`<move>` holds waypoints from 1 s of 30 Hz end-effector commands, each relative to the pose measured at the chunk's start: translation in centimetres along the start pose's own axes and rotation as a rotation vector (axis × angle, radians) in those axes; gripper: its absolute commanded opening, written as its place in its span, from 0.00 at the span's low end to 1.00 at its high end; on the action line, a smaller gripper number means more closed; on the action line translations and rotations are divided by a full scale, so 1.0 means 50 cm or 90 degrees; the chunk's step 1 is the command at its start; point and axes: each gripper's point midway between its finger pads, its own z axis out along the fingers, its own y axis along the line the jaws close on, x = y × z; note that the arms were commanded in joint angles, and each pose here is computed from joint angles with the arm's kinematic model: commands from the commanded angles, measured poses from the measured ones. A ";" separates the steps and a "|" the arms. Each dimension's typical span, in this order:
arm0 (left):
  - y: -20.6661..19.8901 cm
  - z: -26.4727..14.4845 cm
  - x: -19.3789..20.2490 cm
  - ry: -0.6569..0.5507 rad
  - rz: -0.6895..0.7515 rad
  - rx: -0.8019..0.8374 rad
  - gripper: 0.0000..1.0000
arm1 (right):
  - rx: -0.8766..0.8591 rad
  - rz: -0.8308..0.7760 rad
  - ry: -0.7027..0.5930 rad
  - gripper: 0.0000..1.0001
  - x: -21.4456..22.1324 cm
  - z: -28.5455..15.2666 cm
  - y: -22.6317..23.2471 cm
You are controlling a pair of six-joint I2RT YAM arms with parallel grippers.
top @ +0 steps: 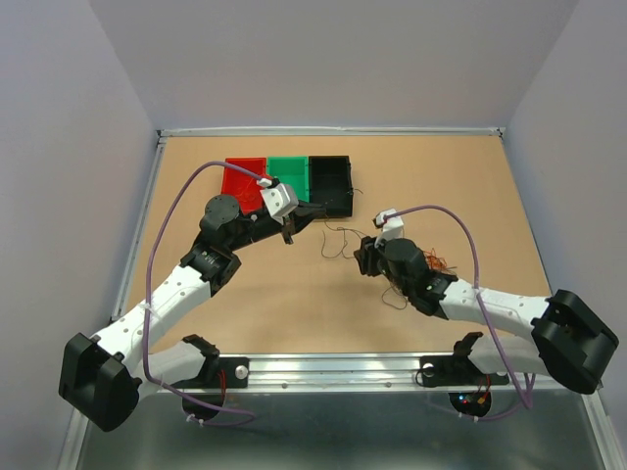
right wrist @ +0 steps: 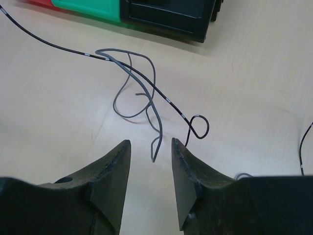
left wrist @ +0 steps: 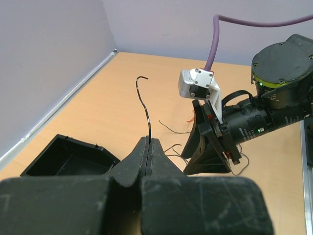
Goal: Untangle the cables
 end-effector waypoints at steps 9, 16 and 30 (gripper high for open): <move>0.003 -0.006 -0.077 -0.058 0.047 -0.005 0.00 | -0.012 0.006 -0.050 0.33 -0.070 0.031 0.032; 0.014 0.006 -0.058 -0.042 0.036 -0.011 0.00 | -0.046 0.000 -0.096 0.01 -0.099 0.009 0.043; 0.088 0.047 0.040 0.037 0.055 -0.077 0.00 | -0.080 0.118 -0.301 0.01 -0.179 -0.166 -0.009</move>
